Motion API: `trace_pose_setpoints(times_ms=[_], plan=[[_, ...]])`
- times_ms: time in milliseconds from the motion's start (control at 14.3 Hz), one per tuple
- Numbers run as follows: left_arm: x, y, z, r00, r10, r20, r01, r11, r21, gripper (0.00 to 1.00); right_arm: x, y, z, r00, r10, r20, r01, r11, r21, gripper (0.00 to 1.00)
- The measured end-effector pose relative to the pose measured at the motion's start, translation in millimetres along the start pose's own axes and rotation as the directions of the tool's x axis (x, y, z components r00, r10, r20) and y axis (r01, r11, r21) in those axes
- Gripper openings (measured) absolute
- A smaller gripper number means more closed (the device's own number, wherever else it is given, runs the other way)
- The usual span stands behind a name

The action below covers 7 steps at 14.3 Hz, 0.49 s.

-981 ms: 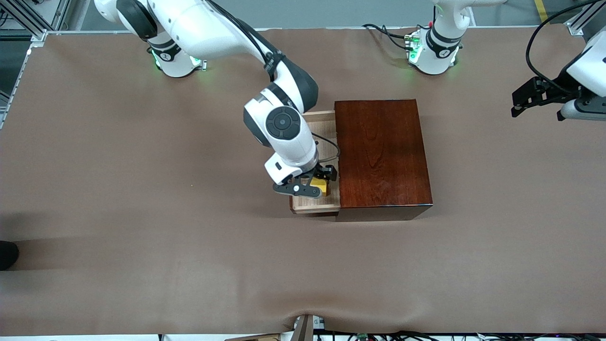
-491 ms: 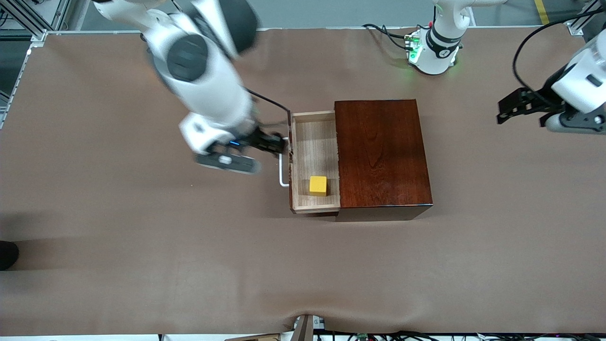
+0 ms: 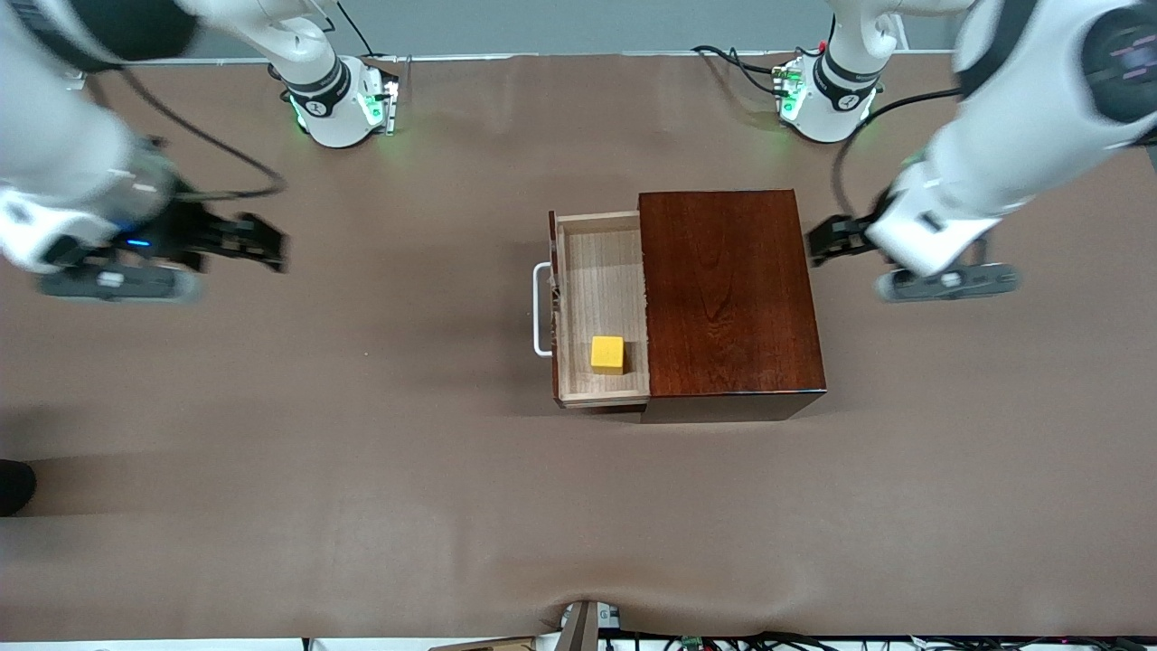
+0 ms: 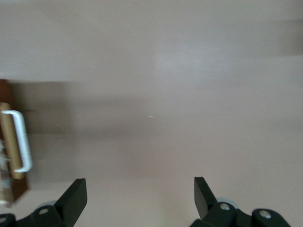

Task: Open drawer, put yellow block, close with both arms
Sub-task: 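Release the cube and withdraw the right gripper while the left gripper lifts, then lower the left gripper to the drawer front beside the handle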

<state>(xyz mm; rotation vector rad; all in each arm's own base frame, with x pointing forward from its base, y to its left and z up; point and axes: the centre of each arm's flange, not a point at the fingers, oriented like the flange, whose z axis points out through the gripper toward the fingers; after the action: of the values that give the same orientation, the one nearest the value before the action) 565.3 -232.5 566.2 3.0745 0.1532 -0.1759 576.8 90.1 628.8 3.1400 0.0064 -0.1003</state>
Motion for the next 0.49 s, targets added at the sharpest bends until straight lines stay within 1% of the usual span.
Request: trace_pose_setpoints(times_ms=[140,280,420,491], plan=[[-4.0,37.1,14.4,0.998,-0.059,-0.007,0.059,0.998,-0.009,1.00,-4.2,52.7,-0.4,1.000,-0.027,0.000,0.027,1.000,-0.003,1.00],[-14.1,72.0,27.6,0.992,-0.128,-0.012,0.128,0.992,-0.017,1.00,-6.8,92.3,0.5,1.000,-0.022,-0.004,0.022,1.000,0.001,1.00],[-28.1,111.2,42.7,0.978,-0.206,-0.021,0.205,0.978,-0.035,1.00,-7.8,114.6,5.9,1.000,0.007,-0.013,-0.007,1.000,0.003,1.00],[-35.5,132.2,52.0,0.966,-0.258,-0.025,0.256,0.965,-0.049,1.00,-8.9,120.8,9.9,1.000,0.018,-0.015,-0.018,1.000,0.004,1.00]])
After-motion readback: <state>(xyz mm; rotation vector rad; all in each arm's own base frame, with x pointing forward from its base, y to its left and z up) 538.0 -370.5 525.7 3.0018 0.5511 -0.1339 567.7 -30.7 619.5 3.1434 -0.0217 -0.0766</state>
